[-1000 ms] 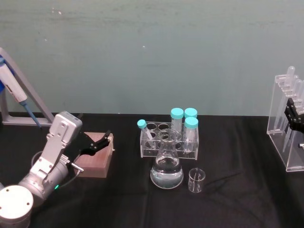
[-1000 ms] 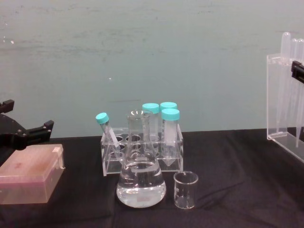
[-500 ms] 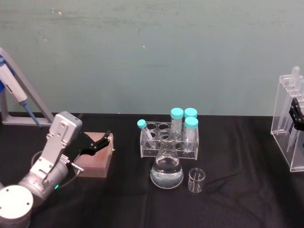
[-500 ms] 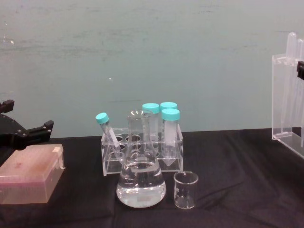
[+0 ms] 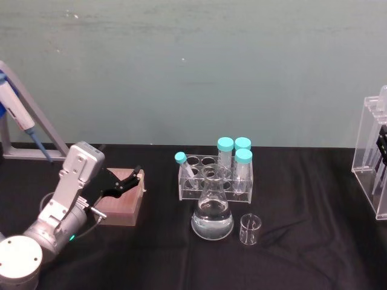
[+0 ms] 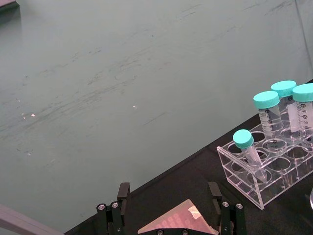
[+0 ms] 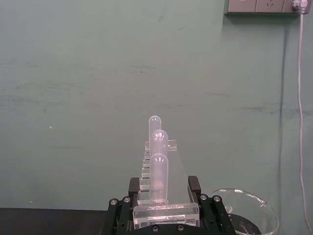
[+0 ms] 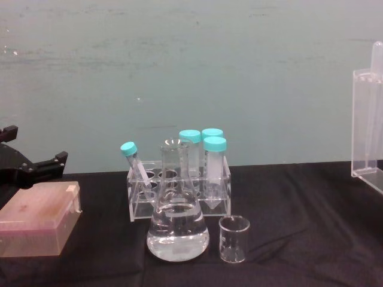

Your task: Place the experimental apparatus aside using one hand.

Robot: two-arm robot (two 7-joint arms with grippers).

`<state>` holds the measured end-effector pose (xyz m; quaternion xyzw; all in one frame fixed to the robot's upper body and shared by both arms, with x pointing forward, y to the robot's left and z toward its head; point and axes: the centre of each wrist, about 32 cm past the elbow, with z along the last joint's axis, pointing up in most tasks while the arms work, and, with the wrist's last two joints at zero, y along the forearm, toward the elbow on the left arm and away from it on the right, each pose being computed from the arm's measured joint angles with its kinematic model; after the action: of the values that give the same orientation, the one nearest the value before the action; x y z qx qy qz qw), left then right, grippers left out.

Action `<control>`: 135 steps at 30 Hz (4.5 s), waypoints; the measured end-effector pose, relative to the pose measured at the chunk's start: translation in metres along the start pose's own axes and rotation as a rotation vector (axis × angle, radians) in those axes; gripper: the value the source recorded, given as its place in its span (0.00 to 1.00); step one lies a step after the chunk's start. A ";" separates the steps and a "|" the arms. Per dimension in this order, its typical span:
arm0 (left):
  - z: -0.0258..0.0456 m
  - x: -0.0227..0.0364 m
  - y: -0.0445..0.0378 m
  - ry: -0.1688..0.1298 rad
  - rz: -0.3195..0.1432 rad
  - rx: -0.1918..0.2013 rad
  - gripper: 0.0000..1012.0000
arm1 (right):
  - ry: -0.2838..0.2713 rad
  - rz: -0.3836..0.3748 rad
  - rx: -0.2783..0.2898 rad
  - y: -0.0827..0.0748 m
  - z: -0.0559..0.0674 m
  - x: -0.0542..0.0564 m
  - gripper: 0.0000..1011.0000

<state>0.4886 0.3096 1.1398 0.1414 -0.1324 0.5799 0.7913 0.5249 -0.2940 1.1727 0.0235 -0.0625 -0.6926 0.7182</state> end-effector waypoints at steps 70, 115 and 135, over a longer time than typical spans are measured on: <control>0.0000 0.0000 0.0000 0.000 0.000 0.000 0.99 | 0.049 -0.004 -0.004 -0.004 -0.010 0.010 0.60; 0.0000 0.0000 0.0000 0.000 0.000 0.000 0.99 | 0.029 -0.005 -0.030 -0.006 -0.016 0.016 0.60; 0.0000 0.0000 0.0000 0.000 0.000 0.000 0.99 | 0.031 -0.004 -0.041 -0.008 -0.016 0.015 0.60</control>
<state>0.4886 0.3097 1.1398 0.1415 -0.1324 0.5800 0.7913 0.5198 -0.3100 1.1565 0.0196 -0.0369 -0.6946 0.7181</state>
